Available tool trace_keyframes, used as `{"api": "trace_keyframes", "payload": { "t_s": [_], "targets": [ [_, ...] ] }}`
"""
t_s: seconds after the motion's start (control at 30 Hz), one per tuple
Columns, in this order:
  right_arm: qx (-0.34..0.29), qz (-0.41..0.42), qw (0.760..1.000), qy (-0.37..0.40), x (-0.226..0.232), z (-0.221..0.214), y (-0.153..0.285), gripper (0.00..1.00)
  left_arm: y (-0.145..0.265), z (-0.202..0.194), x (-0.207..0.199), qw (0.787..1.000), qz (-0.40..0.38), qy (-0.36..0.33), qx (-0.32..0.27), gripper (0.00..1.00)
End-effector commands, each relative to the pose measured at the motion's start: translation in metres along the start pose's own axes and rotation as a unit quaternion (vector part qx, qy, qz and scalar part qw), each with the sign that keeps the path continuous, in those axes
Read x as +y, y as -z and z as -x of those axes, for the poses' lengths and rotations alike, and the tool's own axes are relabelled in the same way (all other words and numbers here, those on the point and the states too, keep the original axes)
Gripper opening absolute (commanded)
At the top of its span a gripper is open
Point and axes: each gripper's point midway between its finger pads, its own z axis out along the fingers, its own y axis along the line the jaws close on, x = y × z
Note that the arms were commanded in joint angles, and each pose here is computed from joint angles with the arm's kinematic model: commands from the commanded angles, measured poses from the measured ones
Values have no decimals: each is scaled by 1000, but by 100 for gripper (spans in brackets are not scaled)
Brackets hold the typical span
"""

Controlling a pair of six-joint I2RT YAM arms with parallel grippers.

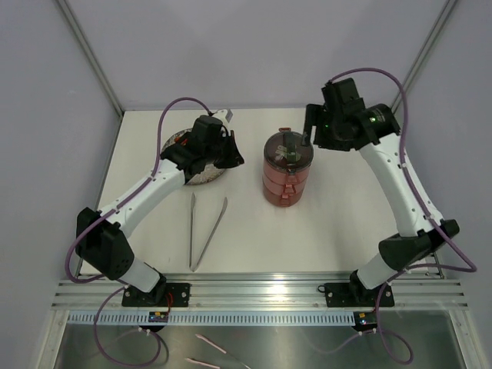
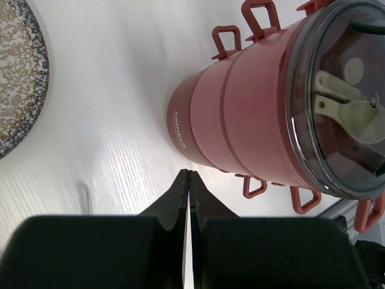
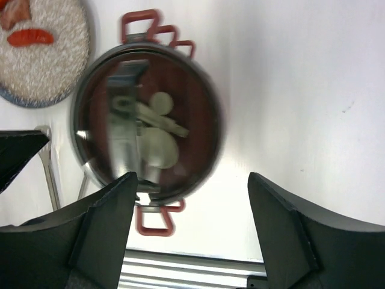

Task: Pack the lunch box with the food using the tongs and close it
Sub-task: Adjust the box lid on the packing box, then close the fastener on the packing box.

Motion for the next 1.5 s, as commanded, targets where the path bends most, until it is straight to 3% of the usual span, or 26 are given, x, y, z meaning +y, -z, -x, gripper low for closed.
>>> {"api": "trace_keyframes", "payload": {
  "t_s": [0.0,0.1,0.2,0.23,0.27,0.3,0.33,0.47,0.63,0.8,1.13,1.33,1.47],
  "targets": [
    [-53,-24,997,-56,-49,14,27,81,15,30,-15,999,-15,-17,-43,0],
    [-25,-37,996,-78,-71,-8,15,79,13,32,-18,999,-19,-17,-32,0],
    [-14,-36,995,-91,-76,-24,12,57,12,32,-18,999,-19,-16,-30,0],
    [-9,-32,995,-96,-75,-29,8,44,12,33,-20,999,-20,-18,-30,0],
    [-7,-13,995,-99,-69,-32,11,15,12,33,-22,999,-24,-17,-29,0],
    [-4,1,995,-102,-64,-35,11,4,11,33,-22,999,-25,-18,-27,0],
    [3,18,995,-96,-59,-40,5,0,13,34,-27,999,-35,-20,-24,0],
    [17,121,990,-76,-27,-60,18,0,19,41,-45,997,-67,-40,-18,0],
    [8,165,986,-31,7,-72,33,0,23,53,-76,993,-94,-70,-18,0],
    [-3,173,985,-17,27,-76,37,0,13,55,-100,991,-113,-73,-12,0],
    [-5,188,982,-29,41,-80,-2,0,-10,40,-89,993,-94,-68,11,0],
    [9,131,991,-28,21,-101,-46,0,-13,35,-81,994,-83,-71,16,0],
    [-14,135,991,-15,17,-96,-31,0,-14,33,-79,994,-82,-73,18,0]
  ]
}}
